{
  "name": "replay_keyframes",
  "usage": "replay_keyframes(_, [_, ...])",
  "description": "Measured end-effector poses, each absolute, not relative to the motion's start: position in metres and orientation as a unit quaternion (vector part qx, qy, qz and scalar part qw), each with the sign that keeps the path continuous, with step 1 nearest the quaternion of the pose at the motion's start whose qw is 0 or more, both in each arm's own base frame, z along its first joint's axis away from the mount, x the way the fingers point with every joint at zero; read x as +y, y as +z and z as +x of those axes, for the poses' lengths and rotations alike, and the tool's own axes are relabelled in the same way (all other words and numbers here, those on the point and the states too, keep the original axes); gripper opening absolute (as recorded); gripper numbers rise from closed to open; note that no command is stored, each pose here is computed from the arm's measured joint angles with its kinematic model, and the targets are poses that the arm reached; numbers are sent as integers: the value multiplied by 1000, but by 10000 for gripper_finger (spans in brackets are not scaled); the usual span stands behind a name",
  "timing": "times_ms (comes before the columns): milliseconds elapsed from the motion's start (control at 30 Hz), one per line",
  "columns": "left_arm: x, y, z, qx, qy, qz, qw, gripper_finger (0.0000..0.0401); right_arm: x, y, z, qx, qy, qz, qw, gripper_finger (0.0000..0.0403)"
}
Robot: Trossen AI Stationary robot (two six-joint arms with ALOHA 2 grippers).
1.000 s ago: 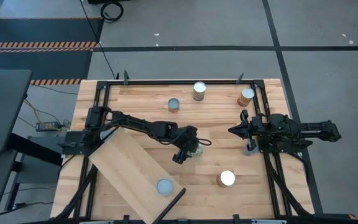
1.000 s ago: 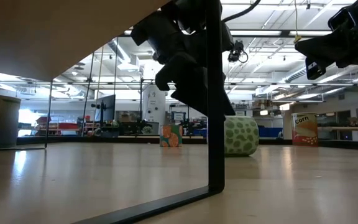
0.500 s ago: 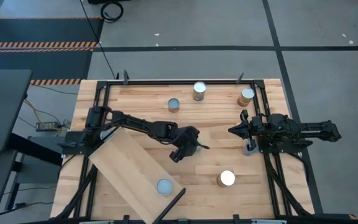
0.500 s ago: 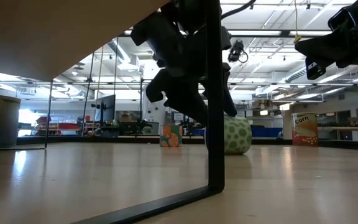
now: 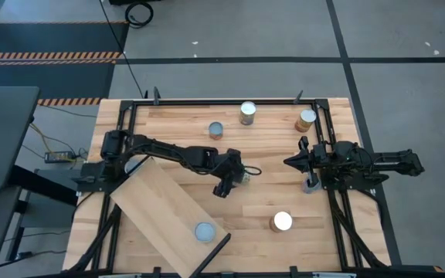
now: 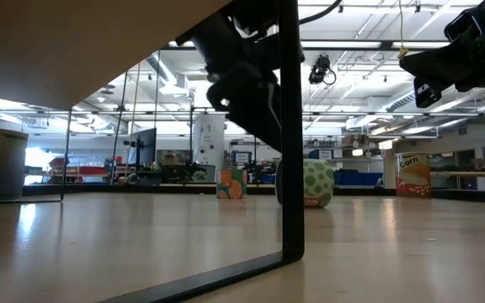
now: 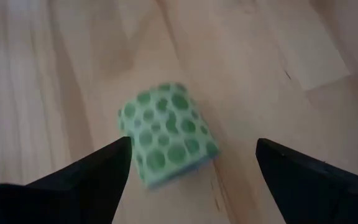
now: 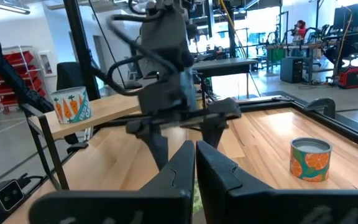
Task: Pick and place cans onto a shelf
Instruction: Put the canned peas on the shelf aligned with the other canned peas
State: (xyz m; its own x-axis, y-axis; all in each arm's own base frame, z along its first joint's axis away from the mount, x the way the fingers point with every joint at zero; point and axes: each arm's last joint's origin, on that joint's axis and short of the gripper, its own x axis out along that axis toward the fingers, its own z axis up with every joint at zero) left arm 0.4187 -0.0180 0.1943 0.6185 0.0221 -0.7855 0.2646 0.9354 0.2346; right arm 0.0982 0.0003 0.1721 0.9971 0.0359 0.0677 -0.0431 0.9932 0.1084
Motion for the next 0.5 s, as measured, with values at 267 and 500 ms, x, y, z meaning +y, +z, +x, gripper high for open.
replay_keyframes(267, [-1, 199, 416, 442, 21, 9, 897, 350, 0, 172, 98, -33, 20, 55, 998, 22])
replay_keyframes(500, [12, 200, 418, 426, 43, -13, 904, 350, 0, 172, 98, -33, 20, 55, 998, 22])
